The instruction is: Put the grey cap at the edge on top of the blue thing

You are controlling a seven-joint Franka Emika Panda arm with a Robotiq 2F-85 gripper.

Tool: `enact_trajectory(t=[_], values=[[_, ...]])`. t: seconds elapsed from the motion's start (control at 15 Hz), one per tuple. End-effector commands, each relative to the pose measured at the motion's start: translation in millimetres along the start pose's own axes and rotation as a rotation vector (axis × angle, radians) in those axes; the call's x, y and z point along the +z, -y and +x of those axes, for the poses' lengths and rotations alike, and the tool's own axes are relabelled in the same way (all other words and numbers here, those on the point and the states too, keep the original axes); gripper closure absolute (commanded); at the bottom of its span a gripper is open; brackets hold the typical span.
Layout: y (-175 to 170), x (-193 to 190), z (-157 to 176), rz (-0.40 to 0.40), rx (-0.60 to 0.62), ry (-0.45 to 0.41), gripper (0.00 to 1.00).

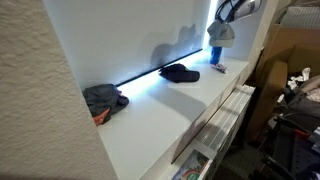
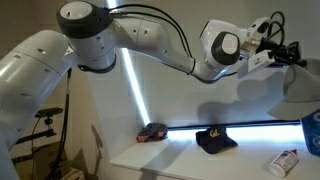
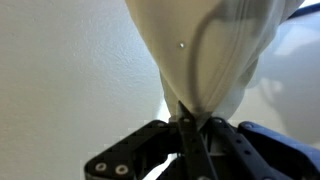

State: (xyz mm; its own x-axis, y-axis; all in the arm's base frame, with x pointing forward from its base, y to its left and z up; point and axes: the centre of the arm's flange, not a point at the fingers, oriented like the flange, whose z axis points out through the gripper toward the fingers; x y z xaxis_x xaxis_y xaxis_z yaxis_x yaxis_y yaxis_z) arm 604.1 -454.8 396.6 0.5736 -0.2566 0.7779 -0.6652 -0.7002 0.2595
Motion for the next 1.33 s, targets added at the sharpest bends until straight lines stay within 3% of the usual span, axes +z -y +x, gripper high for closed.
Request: enact_trajectory(t=[0.0,0.33,0.4,0.47,0.6,0.67,0.8,0.87,0.93,1.0,1.27], values=[[0.0,0.0,0.0,0.0,0.0,0.0,0.9],[0.0,0.0,0.0,0.0,0.0,0.0,0.9],[0.0,0.0,0.0,0.0,0.0,0.0,0.65],[-0.9,-2.4,0.5,0.002,0.009,-0.008,0.64],[-0.5,-8.3,1.9,-0.001,0.007,-0.025,0.5],[-1.7,-11.6,2.7,-0.008,0.009,-0.037,0.87],[-2.1,-14.9,5.4,-0.015,0.006,-0.052,0.92],[-2.0,-15.4,6.2,-0.027,0.0,-0.055,0.48],[-1.4,-7.4,8.3,-0.011,0.0,-0.043,0.53],[-1.9,-8.2,9.3,-0.013,-0.001,-0.045,0.77],[-1.0,-7.7,8.6,-0.013,-0.002,-0.043,0.52]])
